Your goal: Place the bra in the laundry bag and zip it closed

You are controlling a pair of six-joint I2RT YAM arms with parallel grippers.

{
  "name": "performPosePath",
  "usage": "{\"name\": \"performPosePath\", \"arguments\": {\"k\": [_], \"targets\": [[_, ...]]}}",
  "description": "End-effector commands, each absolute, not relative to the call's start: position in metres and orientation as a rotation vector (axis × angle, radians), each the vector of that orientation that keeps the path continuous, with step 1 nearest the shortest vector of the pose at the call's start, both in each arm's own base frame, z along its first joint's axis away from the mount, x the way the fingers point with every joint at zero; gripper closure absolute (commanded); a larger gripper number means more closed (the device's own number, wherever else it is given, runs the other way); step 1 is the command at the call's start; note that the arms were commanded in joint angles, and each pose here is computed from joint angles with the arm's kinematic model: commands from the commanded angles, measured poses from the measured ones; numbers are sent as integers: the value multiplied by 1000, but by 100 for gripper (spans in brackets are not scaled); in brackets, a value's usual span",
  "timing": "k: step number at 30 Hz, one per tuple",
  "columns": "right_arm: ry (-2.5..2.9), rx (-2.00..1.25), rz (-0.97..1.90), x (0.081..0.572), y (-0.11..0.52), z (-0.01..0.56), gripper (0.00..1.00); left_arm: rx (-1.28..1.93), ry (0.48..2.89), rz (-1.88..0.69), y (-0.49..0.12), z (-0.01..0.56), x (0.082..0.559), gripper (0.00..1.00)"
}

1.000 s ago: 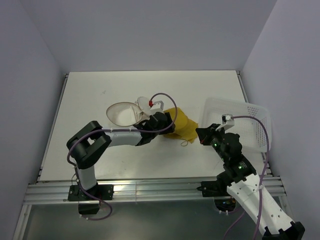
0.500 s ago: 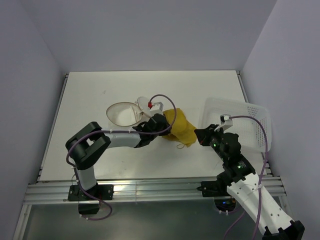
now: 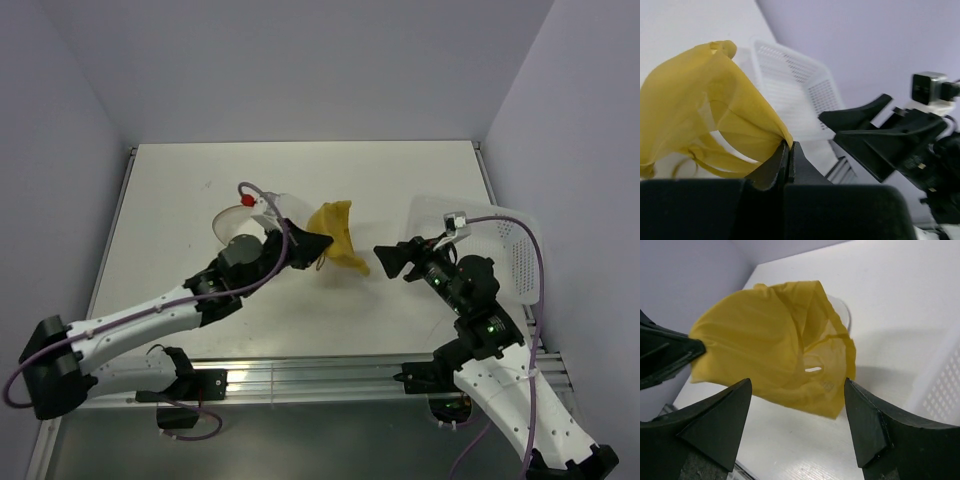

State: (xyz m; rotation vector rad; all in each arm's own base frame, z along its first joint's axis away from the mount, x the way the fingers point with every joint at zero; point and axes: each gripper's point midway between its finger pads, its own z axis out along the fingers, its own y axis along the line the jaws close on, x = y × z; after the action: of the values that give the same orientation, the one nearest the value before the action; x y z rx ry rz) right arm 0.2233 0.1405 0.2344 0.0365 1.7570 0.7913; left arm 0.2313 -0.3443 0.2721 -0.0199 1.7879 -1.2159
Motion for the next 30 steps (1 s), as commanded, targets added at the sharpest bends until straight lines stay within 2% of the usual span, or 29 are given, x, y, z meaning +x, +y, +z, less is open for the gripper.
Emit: {"name": "performPosePath", "arguments": {"k": [1,9,14,19,30], "targets": [[1631,-186,887,209,163,281,19,24,1741,-1290,-328,296,208,100],[1488,-603,1247,153,229,332,18,100,1576,-1387,-286,358,168,100],[1408,-794,1061,144,259,342,13,-16,1575,-1380,-261,368,167,100],[1355,-860,903,158,277,346,12,-36,1566,-1431,-256,375,158,100],[1280,-940,857,165,296,348,15,-8,1582,-1555,-255,387,136,100]]}}
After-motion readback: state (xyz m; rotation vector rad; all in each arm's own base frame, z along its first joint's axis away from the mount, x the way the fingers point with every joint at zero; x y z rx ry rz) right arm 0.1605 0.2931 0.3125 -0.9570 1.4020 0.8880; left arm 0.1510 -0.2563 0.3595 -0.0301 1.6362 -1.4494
